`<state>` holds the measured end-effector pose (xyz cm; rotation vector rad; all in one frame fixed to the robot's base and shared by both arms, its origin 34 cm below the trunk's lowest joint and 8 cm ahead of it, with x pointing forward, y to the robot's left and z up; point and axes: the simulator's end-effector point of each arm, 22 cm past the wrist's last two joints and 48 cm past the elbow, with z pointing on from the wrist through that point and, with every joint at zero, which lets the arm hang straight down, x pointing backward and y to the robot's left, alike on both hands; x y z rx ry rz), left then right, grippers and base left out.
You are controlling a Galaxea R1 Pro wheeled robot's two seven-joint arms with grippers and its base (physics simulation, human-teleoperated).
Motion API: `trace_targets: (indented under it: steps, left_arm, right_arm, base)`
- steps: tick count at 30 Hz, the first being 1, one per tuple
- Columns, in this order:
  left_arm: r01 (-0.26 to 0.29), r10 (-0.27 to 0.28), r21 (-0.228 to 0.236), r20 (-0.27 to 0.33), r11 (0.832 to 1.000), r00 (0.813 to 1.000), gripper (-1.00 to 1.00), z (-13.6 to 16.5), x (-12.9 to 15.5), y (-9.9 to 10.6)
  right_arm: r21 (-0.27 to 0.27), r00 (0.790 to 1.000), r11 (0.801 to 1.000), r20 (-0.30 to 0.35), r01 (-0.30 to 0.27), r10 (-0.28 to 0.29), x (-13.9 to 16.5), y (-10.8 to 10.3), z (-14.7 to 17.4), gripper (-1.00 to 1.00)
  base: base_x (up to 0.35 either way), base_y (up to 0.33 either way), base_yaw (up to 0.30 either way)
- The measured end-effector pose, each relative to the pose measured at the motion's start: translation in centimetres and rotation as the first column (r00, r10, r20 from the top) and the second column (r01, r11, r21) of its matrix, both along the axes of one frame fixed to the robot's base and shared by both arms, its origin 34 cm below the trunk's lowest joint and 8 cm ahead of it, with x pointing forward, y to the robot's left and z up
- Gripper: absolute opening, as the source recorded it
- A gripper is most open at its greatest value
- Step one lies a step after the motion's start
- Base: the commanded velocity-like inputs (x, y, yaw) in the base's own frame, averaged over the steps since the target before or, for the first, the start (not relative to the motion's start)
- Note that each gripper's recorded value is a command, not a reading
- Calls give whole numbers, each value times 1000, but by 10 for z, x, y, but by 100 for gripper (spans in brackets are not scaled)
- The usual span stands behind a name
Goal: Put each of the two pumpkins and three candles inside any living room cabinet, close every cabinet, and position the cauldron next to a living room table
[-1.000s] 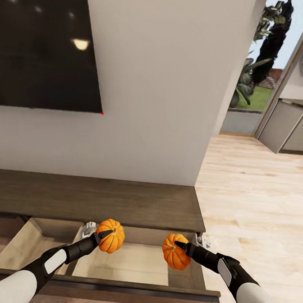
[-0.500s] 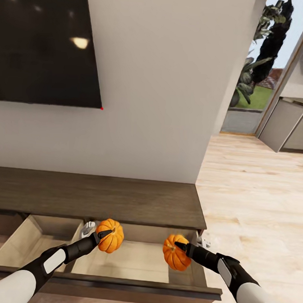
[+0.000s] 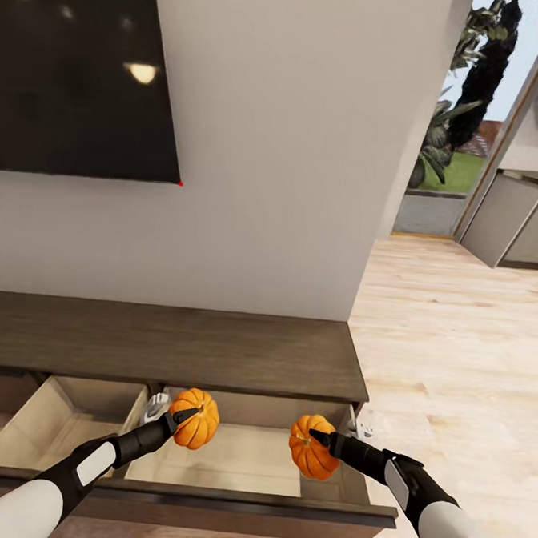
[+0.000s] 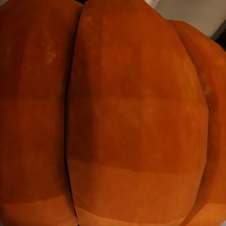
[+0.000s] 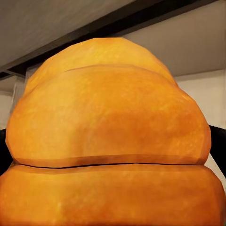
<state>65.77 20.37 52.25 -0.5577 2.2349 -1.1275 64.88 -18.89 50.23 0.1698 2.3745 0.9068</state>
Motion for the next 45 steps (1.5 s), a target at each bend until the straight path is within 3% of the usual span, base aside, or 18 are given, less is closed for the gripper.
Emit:
trace_targets:
  steps: [28,35,45]
  left_arm:
    - [-9,9,15,1,1000,1000,-100,-58,-10,14]
    - [-11,11,17,1,1000,1000,-100,-73,-12,16]
    - [-13,13,18,1,1000,1000,-100,-94,-17,16]
  right_arm:
    - [-17,1000,1000,-5,8,-8,-10,-4,-60,-100]
    - [-104,998,993,-34,58,-62,-9,-15,-89,-100]
    - [-122,997,990,-23,75,-78,-7,-16,-108,-100]
  base:
    - [0,0,0]
    - [0,0,0]
    - [0,0,0]
